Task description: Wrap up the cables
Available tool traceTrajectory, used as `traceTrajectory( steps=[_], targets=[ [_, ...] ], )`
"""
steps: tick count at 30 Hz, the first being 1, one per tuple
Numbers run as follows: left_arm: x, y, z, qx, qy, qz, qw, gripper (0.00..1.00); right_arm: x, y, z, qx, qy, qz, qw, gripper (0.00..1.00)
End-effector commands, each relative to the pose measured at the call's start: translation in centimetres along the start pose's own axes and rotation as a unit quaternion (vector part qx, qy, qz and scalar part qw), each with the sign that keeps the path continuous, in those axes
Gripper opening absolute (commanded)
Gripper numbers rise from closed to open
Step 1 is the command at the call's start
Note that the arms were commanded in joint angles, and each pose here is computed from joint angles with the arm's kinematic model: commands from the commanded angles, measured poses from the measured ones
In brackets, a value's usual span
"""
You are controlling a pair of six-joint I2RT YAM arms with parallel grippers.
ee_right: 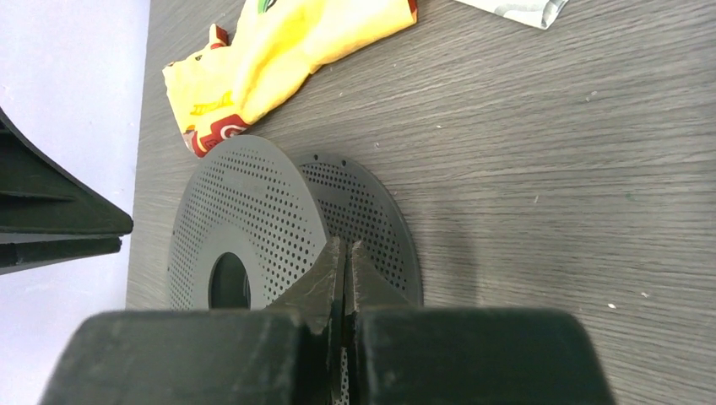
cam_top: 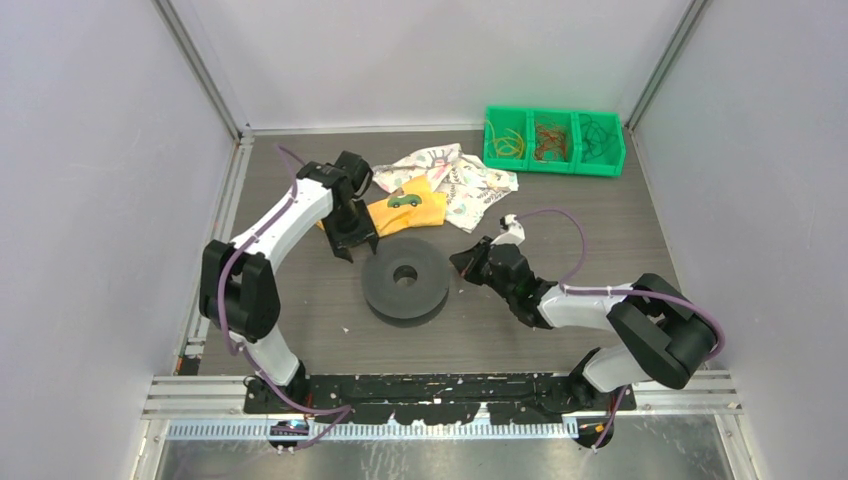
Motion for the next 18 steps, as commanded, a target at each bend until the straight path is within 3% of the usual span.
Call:
traceTrajectory(
  steps=[1,9,18],
  targets=[
    [0.4,-0.7,-0.3,-0.019,0.033,-0.026,0.999,0.54,0.2,-0.1,0.0,0.007,0.022,-0.014,1.000,0.01],
    [-1.6,1.3,0.3,-0.040,0.023,0.013,0.999,0.51,-1.0,-0.5,-1.2,-0.029,0.109,0.009,0.994,0.00],
    [-3.4,2.1,1.2,-0.043,-0.003,0.029,0.999,0.49,-2.7,-0.4,-1.1,-0.046,0.170,0.089,0.980,0.01]
  ],
)
Point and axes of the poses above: each gripper's point midway between its finger pads, its own y axis out along the fingers, its own z axis along the line the jaws close on, x = y × z, the point moved 9 cm from there along -y, back along the fingers, and after that the axes turned 7 degrees about y, right-handed, at the moved point
